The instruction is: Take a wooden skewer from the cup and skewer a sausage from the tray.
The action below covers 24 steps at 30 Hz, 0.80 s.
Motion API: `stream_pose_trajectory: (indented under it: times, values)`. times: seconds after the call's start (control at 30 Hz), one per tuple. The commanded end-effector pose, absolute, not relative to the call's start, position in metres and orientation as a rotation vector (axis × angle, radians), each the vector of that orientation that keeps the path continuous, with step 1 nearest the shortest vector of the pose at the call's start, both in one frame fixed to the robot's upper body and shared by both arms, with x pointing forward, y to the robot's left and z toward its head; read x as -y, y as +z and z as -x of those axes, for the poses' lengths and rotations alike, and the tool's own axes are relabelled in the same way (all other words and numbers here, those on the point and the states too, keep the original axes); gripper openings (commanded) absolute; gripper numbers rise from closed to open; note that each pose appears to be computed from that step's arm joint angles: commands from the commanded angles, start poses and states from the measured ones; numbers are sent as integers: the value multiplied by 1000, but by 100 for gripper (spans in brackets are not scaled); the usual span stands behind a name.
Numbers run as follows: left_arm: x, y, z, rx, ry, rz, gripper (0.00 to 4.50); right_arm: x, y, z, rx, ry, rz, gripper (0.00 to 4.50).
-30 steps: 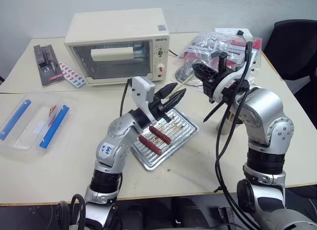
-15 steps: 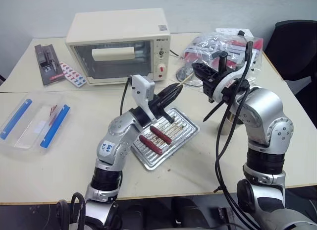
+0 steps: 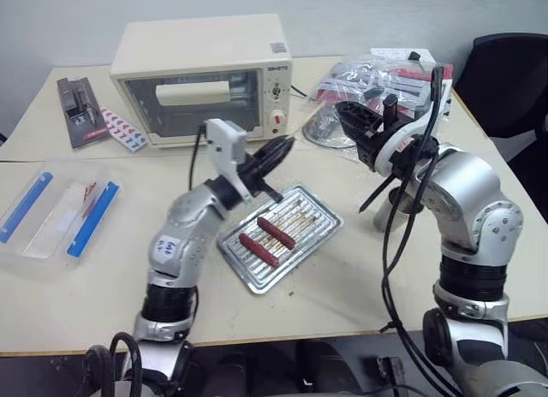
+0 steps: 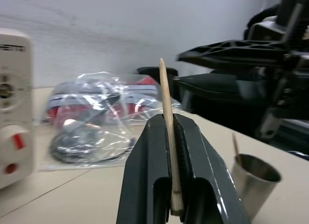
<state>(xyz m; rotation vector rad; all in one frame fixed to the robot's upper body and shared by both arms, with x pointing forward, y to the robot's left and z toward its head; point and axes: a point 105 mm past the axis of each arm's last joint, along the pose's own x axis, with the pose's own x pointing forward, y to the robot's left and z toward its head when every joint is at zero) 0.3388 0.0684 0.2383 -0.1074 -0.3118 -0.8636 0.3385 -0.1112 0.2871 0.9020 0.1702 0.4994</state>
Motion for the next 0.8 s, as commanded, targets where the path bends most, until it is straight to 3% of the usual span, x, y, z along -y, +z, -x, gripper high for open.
stream_pose_trajectory:
  times: [0.03,0.2,0.33,0.47,0.6,0.67,0.8]
  values:
    - [-93,251,-317,329,-923,39,0,104,302,-326,-72,578,-591,237]
    - [-137,242,-291,192,-981,-67,0,87,283,-315,-55,635,-91,237]
    - [-183,230,-261,15,-1005,-163,0,69,236,-297,-143,757,255,237]
    - [-197,228,-245,-70,-1017,-226,0,63,207,-291,-212,829,325,237]
    - [-208,232,-245,-82,-977,-252,0,56,186,-293,-265,869,349,304]
    - [-208,233,-246,-72,-966,-252,0,53,179,-294,-280,881,364,358]
    - [-204,235,-245,-59,-966,-250,0,48,165,-296,-316,901,368,358]
